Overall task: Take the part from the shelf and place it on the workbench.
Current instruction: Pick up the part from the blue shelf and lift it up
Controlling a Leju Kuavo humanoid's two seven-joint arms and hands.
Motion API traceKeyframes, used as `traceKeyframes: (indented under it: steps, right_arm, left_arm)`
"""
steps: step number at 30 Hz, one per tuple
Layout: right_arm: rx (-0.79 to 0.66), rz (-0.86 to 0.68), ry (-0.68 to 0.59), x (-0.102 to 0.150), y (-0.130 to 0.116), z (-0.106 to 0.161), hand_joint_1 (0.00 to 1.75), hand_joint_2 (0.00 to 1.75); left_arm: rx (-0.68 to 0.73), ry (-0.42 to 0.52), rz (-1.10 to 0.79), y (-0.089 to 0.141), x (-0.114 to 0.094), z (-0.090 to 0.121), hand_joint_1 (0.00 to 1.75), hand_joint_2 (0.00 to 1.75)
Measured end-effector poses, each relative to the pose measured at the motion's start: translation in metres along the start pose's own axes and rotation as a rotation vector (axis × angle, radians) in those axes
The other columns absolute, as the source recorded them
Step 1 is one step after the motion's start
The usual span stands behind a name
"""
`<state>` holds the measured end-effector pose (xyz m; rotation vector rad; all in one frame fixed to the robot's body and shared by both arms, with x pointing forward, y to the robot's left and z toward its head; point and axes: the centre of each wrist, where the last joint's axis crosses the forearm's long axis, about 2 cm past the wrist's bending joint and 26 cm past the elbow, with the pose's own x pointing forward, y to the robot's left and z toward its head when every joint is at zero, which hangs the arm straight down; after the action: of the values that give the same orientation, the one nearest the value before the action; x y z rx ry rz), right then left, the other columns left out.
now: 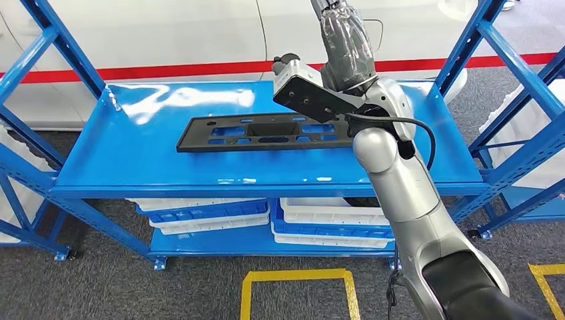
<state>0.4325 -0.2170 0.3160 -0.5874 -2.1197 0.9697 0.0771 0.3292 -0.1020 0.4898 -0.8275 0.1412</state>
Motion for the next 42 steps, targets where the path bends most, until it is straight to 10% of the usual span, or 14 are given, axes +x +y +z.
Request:
traceKeyframes:
  steps: [42]
  right_arm:
    - [0.005, -0.016, 0.006, -0.006, 0.007, 0.010, 0.00, 1.75]
  left_arm:
    - [0.002, 0.012, -0.004, 0.000, -0.003, 0.002, 0.00, 0.00]
